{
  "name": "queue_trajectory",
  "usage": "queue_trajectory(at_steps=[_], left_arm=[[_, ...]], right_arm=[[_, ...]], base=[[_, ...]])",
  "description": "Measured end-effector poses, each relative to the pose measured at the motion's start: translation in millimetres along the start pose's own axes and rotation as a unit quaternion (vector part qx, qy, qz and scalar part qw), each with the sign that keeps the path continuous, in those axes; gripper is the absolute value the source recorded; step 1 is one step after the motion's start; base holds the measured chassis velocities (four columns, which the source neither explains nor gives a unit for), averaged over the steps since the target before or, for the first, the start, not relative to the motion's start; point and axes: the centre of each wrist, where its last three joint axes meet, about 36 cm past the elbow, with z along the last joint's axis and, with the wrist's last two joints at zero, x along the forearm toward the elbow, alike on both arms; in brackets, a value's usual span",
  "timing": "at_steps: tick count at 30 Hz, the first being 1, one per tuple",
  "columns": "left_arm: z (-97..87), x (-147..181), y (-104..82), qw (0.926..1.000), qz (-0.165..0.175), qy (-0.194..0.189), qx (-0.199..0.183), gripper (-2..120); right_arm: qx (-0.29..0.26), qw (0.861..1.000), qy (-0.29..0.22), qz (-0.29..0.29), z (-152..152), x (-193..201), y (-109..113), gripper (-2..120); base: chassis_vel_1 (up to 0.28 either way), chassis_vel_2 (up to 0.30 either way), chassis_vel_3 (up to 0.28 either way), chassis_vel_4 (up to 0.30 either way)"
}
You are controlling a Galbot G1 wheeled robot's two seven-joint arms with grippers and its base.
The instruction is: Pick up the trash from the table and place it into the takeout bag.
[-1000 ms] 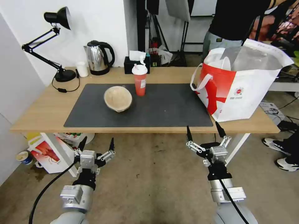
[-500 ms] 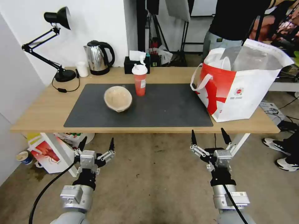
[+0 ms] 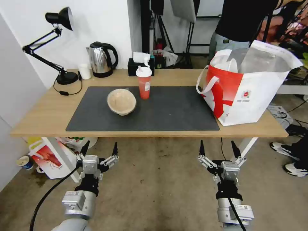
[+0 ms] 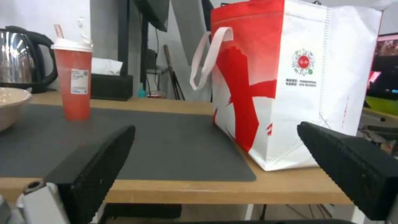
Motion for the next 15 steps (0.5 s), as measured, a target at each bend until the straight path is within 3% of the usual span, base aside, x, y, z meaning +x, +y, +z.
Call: queue_trajectory(at_steps=[15], left_arm=[[0.0,0.0,0.0,1.0,0.0,0.0,0.0,100]], right_arm=[[-0.007,1.0,0.02,0.002,4.4,3.1,2.9,100]], base=[[0.0,0.0,0.0,0.0]])
